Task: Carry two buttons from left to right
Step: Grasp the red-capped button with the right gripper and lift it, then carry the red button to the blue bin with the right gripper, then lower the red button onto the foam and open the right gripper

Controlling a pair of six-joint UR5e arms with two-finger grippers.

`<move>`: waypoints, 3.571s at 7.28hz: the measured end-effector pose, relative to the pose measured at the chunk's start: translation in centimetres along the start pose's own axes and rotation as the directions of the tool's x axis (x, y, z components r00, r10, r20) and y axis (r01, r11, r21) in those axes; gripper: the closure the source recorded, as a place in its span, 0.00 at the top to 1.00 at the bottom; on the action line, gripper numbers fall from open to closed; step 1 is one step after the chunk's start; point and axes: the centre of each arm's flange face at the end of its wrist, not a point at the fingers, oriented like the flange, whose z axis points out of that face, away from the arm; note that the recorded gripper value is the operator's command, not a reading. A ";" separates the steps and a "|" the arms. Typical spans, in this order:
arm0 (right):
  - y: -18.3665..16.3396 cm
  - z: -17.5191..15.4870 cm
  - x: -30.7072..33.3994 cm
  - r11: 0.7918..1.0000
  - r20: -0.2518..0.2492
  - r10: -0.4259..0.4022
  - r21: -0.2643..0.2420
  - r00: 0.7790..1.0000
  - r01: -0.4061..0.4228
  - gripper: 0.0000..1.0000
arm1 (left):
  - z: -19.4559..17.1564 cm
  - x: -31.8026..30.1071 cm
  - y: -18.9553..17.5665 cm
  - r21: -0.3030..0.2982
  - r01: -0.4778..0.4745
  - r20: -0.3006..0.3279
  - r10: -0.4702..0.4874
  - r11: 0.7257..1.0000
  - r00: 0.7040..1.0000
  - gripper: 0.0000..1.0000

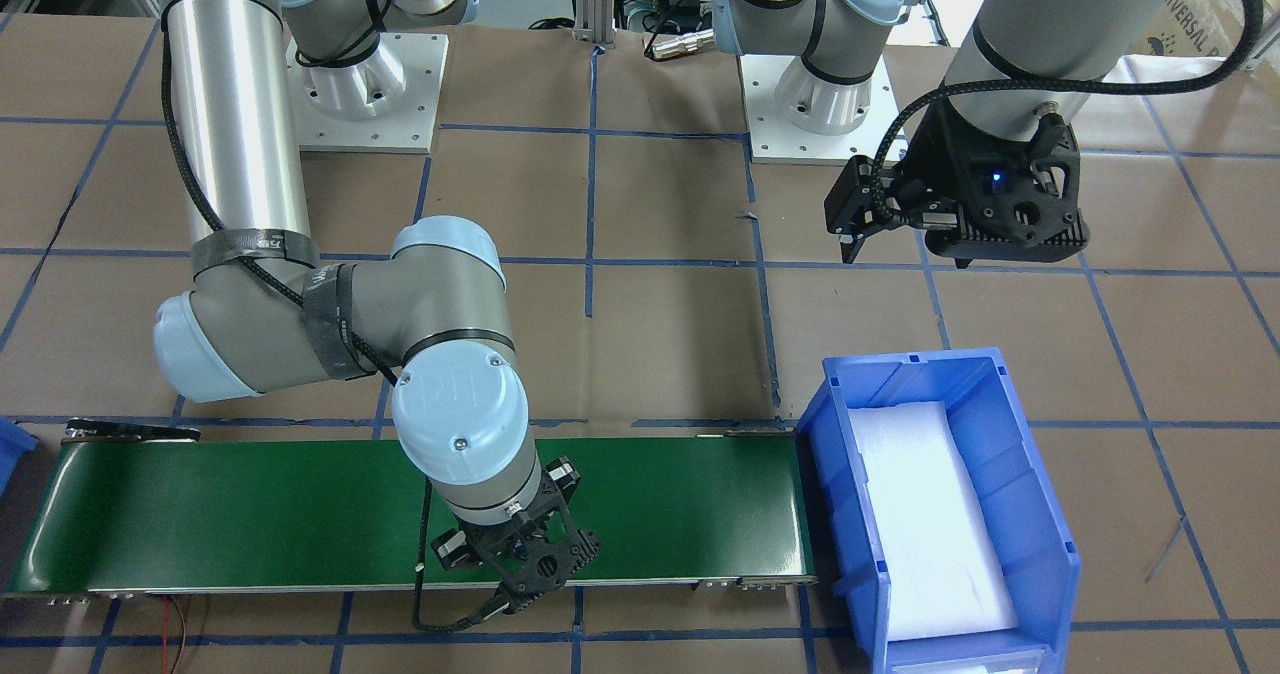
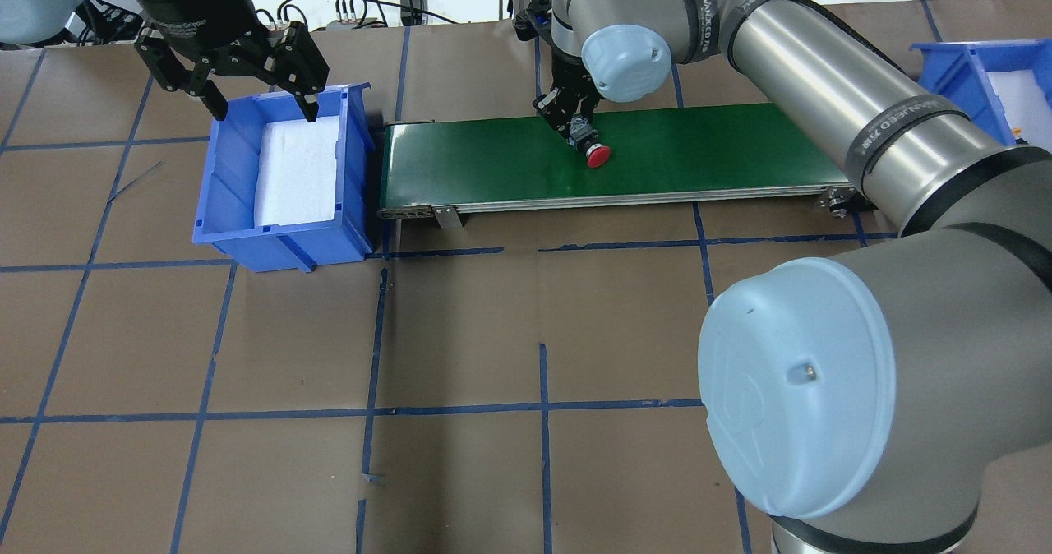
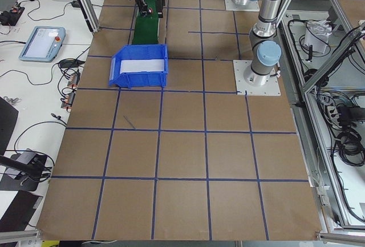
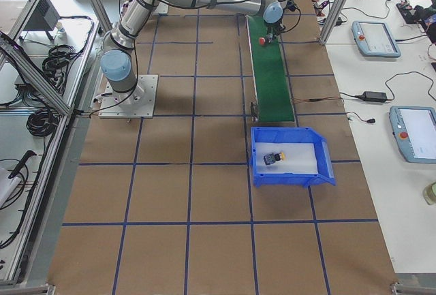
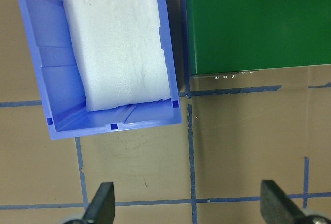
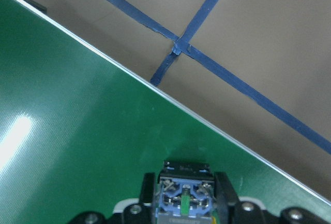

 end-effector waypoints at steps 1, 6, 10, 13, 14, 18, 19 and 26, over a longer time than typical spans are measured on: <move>0.8 -1.5 3.4 1.000 -0.003 0.012 0.000 1.000 -0.012 0.08 | 0.0 0.0 0.0 0.000 0.000 0.000 0.000 1.000 1.000 1.00; 14.1 -9.4 27.7 0.979 -0.013 0.197 -0.056 0.980 -0.197 0.08 | 0.0 0.0 0.0 0.000 0.000 -0.001 0.000 1.000 1.000 1.00; 28.0 -10.5 42.9 0.978 -0.042 0.187 -0.088 0.981 -0.190 0.08 | 0.0 0.0 -0.1 0.000 0.000 0.001 0.000 1.000 1.000 1.00; 32.9 -10.5 50.1 0.975 -0.071 0.207 -0.071 0.976 -0.212 0.09 | -0.1 -0.1 -0.1 0.001 0.001 -0.001 -0.001 1.000 1.000 1.00; 32.8 -9.5 51.9 0.975 -0.078 0.209 -0.064 0.975 -0.214 0.09 | 0.0 0.0 -0.2 0.000 0.001 -0.006 -0.001 1.000 1.000 1.00; 31.7 -3.6 55.5 0.975 -0.086 0.212 -0.044 0.973 -0.217 0.09 | 0.1 -0.1 -0.7 0.001 0.005 -0.024 -0.005 1.000 1.000 1.00; 31.6 -2.2 55.9 0.975 -0.085 0.212 -0.043 0.973 -0.217 0.09 | 0.2 -0.1 -0.8 0.001 0.005 -0.024 -0.005 1.000 1.000 1.00; 30.9 2.0 56.5 0.976 -0.074 0.211 -0.035 0.975 -0.214 0.42 | 0.5 0.1 -0.8 -0.006 0.008 -0.056 -0.008 1.000 0.998 1.00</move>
